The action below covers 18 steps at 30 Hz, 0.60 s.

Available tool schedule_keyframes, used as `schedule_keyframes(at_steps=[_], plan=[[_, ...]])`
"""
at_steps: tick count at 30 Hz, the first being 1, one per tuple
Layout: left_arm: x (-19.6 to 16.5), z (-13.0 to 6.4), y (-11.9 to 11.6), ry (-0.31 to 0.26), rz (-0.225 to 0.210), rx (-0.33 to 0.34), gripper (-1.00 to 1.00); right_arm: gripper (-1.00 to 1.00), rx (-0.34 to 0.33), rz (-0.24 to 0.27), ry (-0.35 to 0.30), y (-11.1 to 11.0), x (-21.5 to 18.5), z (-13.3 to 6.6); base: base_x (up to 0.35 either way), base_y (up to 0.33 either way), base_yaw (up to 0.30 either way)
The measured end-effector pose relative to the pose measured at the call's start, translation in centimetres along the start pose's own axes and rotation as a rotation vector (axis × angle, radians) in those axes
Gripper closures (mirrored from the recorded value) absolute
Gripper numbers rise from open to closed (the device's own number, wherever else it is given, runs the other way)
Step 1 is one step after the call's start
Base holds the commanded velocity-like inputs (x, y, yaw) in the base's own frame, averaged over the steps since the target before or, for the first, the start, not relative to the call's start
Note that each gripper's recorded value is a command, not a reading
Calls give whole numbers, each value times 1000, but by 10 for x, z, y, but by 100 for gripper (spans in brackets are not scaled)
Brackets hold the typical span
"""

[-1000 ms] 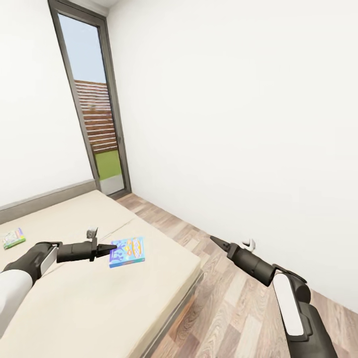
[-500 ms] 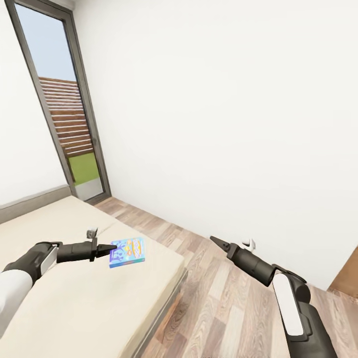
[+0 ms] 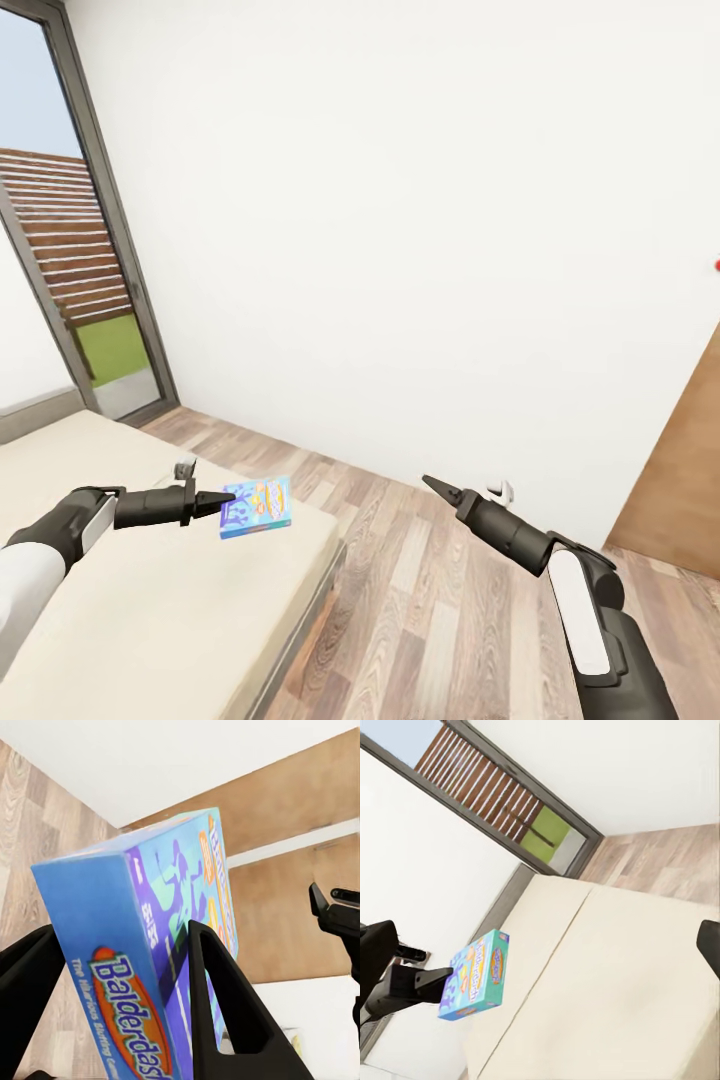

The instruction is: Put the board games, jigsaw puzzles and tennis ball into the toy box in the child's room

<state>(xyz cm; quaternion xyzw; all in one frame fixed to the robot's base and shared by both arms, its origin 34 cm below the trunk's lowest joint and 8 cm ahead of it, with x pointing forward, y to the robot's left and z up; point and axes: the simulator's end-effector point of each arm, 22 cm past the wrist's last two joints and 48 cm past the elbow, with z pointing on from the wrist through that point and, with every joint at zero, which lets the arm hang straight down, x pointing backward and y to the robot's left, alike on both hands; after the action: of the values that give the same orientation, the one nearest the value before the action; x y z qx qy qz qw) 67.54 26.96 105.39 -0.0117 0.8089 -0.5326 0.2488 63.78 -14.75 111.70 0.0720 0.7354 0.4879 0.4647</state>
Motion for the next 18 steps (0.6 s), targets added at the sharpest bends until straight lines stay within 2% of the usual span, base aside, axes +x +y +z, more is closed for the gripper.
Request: schedule_keyframes(at_steps=[18], plan=[[0,0,0,0,0,-2,100,-100,3,0,0,-1,0,0,0,0,-278]])
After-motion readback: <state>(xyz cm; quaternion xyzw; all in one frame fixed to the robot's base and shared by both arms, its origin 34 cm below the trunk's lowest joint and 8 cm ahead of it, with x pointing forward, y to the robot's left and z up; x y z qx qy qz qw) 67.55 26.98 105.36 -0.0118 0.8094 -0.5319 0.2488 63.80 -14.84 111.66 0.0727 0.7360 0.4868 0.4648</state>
